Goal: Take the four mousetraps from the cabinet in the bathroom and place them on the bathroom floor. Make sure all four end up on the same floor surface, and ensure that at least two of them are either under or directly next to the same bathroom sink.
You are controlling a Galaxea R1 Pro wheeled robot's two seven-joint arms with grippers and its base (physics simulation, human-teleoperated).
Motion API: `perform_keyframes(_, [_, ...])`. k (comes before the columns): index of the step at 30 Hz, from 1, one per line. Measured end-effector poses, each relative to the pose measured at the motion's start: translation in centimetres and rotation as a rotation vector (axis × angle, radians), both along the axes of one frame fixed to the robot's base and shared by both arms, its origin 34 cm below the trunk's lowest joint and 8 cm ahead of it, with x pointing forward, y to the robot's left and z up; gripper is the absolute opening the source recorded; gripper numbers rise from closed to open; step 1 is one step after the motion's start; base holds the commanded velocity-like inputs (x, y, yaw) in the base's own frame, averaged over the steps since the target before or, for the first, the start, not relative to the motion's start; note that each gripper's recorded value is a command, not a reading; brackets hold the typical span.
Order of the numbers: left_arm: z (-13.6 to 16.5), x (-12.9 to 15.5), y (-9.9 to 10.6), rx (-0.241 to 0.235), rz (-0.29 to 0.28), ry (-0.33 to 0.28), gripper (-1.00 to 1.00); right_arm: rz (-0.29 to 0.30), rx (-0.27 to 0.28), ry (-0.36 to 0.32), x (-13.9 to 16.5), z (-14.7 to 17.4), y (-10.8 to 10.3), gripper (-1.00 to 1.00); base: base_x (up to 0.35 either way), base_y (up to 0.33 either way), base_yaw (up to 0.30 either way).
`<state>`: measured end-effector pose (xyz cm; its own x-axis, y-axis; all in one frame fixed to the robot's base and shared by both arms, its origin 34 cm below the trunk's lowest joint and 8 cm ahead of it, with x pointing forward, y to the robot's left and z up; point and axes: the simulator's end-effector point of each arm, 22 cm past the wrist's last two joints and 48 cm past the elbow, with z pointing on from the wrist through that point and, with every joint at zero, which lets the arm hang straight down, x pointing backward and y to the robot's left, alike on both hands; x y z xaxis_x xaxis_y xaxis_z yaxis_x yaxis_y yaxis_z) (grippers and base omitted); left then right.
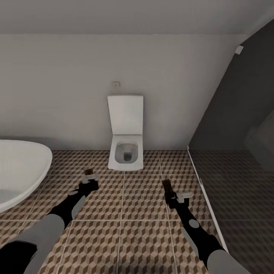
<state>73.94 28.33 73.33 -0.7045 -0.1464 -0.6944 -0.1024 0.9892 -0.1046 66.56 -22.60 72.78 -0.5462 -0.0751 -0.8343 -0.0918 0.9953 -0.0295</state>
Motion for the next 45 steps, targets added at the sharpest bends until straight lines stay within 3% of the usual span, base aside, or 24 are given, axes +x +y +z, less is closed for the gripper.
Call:
perform_keyframes(4, [-1.2, -1.3, -0.8, 0.027, -0.058, 0.028, -1.0, -0.001, -0.002, 0.01, -0.2, -0.2, 0.0, -1.0, 0.0, 0.0, 0.0])
perform_keyframes(8, [-1.5, -1.6, -1.0, 0.035, -0.075, 0.035, -1.0, 0.001, -0.004, 0.021, -0.3, -0.4, -0.1, -1.0, 0.0, 0.0, 0.0])
perform_keyframes(16, [-1.9, -2.1, -1.1, 0.038, -0.078, 0.051, -1.0, 0.008, 0.006, -0.044, 1.6, 1.8, 0.5, -1.0, 0.0, 0.0, 0.0])
perform_keyframes(22, [-2.8, -3.2, -0.7, 0.045, -0.072, 0.082, -1.0, 0.007, 0.005, -0.048, 1.8, 1.9, 0.4, -1.0, 0.0, 0.0, 0.0])
perform_keyframes(39, [-3.0, -3.3, -0.6, 0.048, -0.07, 0.087, -1.0, 0.002, 0.008, -0.046, 1.8, 1.9, 0.5, -1.0, 0.0, 0.0, 0.0])
perform_keyframes(45, [-3.2, -3.1, -1.4, 0.038, -0.074, 0.087, -1.0, 0.002, 0.006, -0.052, 2.1, 1.8, 0.4, -1.0, 0.0, 0.0, 0.0])
